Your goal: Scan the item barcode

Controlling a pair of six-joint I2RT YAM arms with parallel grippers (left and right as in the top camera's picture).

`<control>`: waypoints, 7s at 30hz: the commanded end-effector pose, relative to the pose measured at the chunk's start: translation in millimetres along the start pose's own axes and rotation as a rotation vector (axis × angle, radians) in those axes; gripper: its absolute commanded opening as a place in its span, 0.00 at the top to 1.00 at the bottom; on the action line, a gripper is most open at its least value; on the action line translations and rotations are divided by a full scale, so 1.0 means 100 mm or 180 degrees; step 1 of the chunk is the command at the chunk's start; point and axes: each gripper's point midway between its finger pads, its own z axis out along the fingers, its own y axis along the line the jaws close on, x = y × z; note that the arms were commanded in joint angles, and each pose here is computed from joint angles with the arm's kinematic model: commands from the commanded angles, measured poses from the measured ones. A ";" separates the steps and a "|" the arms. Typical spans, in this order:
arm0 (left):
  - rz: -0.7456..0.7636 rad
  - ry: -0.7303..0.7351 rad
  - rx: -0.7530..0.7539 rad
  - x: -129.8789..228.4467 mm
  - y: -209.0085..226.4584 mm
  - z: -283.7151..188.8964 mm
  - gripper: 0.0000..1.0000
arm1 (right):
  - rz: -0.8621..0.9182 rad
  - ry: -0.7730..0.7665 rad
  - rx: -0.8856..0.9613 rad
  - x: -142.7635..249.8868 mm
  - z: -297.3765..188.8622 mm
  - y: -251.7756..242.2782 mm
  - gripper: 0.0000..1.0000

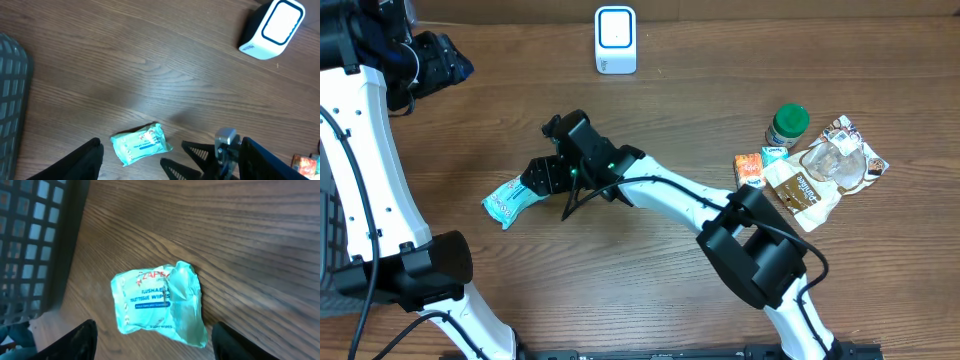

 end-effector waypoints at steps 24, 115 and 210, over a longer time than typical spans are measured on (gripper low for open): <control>-0.0062 0.0055 -0.0087 0.05 0.05 -0.01 0.25 | 0.0170 0.0386 0.0153 0.53 0.53 -0.29 0.96; 0.0480 0.1156 0.0248 1.31 -0.82 1.73 0.48 | 0.0685 0.1106 0.0926 0.03 -2.36 -2.39 0.57; 0.0185 0.0921 -0.0311 0.99 -0.12 1.75 0.00 | 0.1458 0.0673 0.1172 0.27 -1.19 -2.28 0.68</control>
